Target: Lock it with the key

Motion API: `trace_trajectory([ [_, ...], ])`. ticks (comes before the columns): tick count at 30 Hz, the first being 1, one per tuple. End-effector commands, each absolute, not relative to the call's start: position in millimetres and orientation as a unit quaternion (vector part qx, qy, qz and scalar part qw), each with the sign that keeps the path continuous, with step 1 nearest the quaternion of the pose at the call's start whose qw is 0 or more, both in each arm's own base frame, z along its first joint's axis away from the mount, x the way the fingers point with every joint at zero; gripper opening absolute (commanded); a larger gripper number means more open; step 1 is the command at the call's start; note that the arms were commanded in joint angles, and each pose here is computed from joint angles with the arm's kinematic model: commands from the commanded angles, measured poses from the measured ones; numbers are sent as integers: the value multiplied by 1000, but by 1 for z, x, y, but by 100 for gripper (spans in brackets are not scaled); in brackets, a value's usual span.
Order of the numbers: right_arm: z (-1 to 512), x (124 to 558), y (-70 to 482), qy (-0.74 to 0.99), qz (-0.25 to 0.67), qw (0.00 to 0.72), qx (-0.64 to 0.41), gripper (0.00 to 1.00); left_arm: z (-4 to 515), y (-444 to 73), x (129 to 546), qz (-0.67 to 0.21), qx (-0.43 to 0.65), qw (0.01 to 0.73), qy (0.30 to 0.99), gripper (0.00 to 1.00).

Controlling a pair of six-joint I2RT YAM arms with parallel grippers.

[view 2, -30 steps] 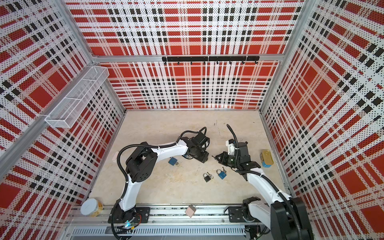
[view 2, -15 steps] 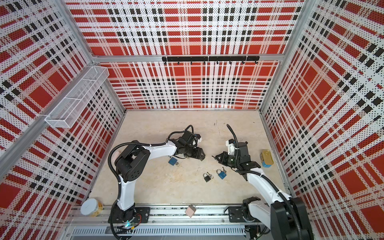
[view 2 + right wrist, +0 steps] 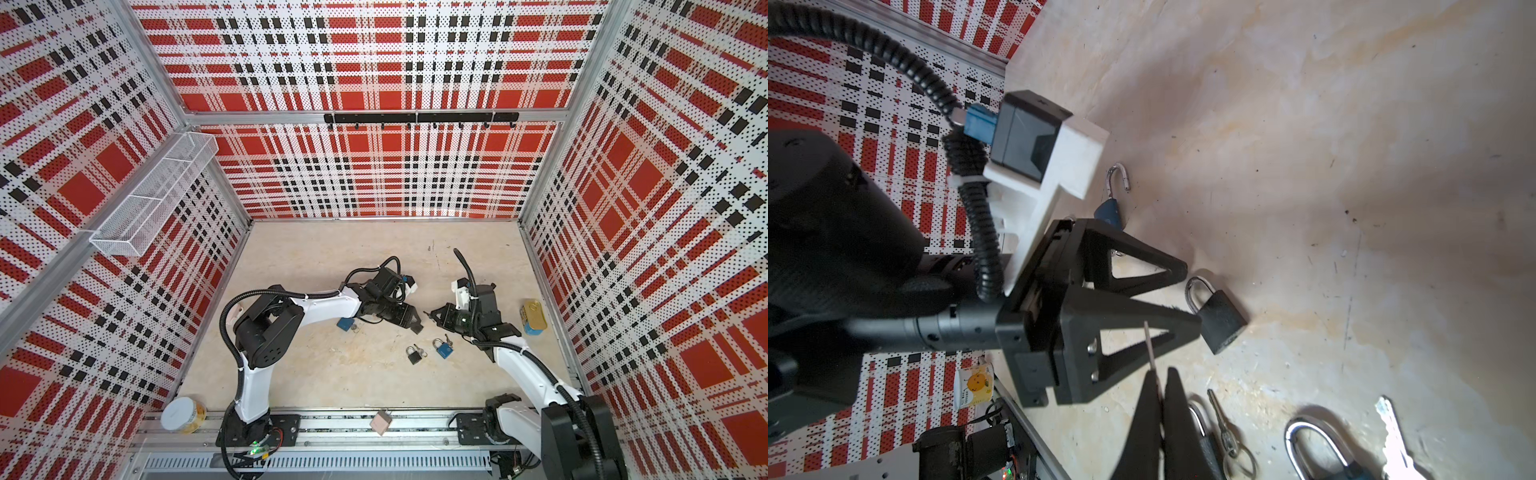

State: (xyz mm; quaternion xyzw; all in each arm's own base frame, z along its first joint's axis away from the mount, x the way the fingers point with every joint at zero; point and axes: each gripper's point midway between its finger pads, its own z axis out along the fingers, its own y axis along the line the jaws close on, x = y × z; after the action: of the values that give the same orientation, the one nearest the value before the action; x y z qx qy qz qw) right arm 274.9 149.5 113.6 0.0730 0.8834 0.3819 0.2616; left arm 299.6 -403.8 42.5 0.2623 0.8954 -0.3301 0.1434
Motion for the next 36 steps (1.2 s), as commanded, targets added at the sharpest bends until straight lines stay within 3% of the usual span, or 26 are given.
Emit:
trace_trajectory([
  [1,115,277,150,877,387,274,73,0,60,-403,312,-314,258,180,896,57],
  [11,103,283,154,878,390,266,74,0,74,-399,318,-304,244,216,895,57],
  [22,65,306,180,890,387,235,52,0,110,-355,345,-319,167,265,895,56],
  [36,46,314,186,898,371,233,47,0,110,-334,338,-320,148,264,898,57],
])
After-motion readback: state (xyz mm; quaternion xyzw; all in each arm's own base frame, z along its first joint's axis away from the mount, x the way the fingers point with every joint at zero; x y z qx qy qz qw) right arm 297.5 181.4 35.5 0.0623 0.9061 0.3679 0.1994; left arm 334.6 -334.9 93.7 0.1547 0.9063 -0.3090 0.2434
